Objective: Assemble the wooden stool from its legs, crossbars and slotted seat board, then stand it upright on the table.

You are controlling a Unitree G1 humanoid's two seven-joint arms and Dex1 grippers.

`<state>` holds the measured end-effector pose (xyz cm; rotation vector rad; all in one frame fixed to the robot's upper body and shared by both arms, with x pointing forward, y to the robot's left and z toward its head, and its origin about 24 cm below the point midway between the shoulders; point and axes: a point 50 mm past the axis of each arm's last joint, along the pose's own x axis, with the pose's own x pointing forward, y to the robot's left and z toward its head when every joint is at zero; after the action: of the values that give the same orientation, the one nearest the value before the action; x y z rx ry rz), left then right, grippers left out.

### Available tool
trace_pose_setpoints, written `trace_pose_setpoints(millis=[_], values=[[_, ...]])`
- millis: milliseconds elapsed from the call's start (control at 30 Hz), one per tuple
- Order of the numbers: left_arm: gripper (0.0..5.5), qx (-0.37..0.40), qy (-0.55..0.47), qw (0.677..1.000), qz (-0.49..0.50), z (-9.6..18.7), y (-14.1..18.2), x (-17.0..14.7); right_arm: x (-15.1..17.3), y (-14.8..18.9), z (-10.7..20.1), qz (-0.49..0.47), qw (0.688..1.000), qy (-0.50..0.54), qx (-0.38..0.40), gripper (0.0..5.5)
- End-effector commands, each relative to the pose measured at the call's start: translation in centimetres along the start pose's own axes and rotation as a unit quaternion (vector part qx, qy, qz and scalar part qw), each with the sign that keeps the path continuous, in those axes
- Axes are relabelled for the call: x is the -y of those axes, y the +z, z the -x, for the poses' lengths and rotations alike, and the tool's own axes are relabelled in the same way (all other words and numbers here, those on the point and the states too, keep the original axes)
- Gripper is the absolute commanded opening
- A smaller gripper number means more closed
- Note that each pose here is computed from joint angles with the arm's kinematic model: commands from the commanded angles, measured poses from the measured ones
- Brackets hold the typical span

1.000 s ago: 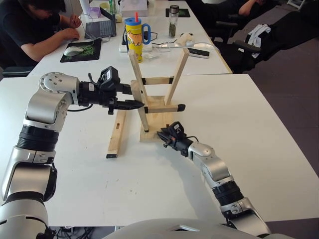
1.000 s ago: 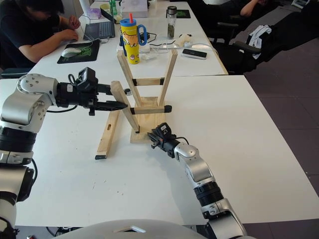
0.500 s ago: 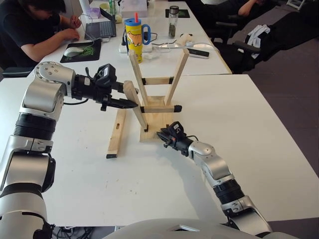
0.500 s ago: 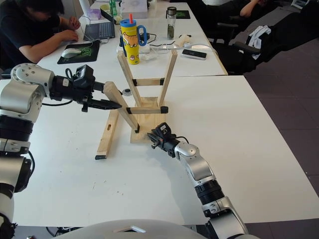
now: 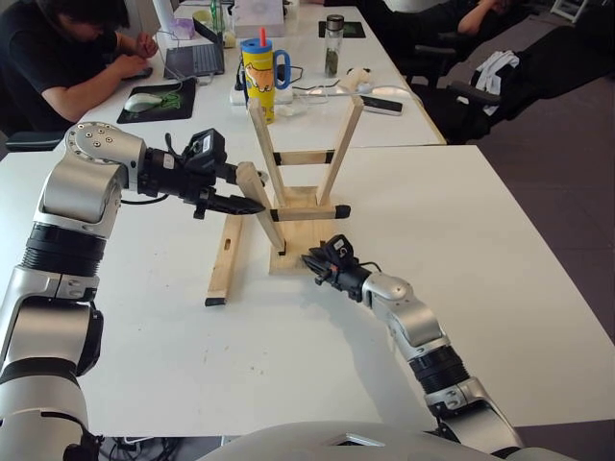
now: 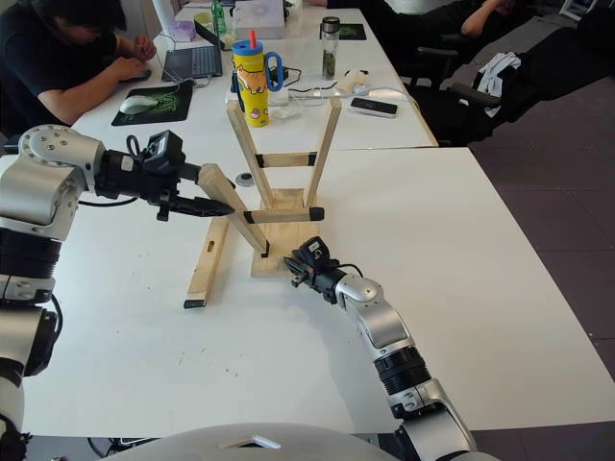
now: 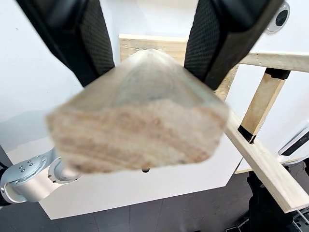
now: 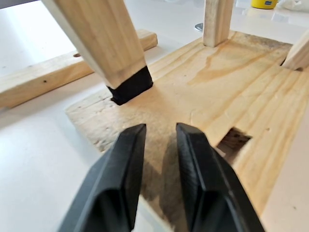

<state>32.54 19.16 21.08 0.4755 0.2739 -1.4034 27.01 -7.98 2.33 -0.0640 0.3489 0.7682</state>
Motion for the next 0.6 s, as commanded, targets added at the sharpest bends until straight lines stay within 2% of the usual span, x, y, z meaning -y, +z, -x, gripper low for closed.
trace_pose_setpoints(millis=[33,133,267,600], values=[[2.06,-0.029,-0.044,0.997,0.051,-0.6,-1.8,0.4,-1.1,-5.7,0.7,-0.048,0.991,0.002,-0.124,1.15],[2.06,-0.031,-0.044,0.997,0.050,-0.6,-1.8,0.3,-1.1,-5.7,0.7,-0.048,0.991,0.002,-0.124,1.15],[2.06,-0.076,-0.060,0.995,0.036,-0.7,-2.8,0.0,-1.4,-5.7,0.4,-0.048,0.991,0.002,-0.122,1.15],[2.06,-0.050,-0.044,0.997,0.025,-0.1,-1.0,-1.1,-1.4,-5.8,0.4,-0.040,0.991,-0.005,-0.128,1.15]])
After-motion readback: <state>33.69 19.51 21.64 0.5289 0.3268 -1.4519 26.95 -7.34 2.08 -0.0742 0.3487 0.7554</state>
